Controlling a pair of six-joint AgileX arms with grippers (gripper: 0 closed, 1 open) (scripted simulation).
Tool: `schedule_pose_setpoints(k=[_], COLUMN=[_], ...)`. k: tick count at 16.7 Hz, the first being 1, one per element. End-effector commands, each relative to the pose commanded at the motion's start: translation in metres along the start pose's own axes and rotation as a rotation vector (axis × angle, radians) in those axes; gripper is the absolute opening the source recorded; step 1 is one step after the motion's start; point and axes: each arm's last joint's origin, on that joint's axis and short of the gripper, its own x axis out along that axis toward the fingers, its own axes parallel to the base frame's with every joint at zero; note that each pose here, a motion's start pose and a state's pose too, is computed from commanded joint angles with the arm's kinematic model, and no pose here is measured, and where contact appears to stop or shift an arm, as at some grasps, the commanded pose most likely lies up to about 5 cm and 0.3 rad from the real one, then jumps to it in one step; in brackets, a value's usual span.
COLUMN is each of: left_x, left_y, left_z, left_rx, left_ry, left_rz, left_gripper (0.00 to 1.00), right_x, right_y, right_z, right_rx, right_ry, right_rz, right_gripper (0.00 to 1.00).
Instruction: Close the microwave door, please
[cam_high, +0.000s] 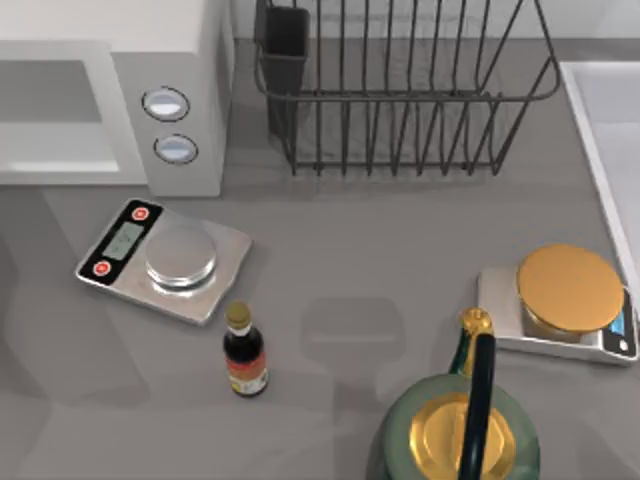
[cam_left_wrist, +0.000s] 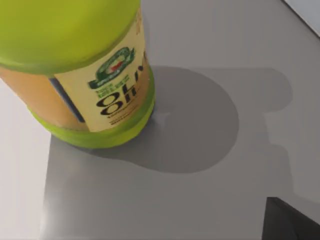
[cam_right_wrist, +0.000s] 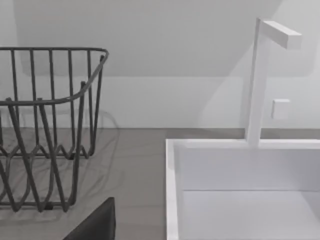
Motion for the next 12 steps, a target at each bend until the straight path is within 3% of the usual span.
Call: schedule_pose_setpoints(k=[4,12], left_x=[0.000,0.000], left_y=[-0.005,-0.096], left_z=[-0.001,-0.001], left_rx=[-0.007,-0.007], left_ry=[0.004,0.002], left_rz=[-0.002,-0.004], left_gripper=[0.00,0.00], right_x=[0.000,0.000], right_y=[0.000,0.000], right_z=[0.000,0.000], right_rx=[0.000,0.000], right_ry=[0.000,0.000], right_rz=[0.000,0.000], right_gripper=[1.00,1.00])
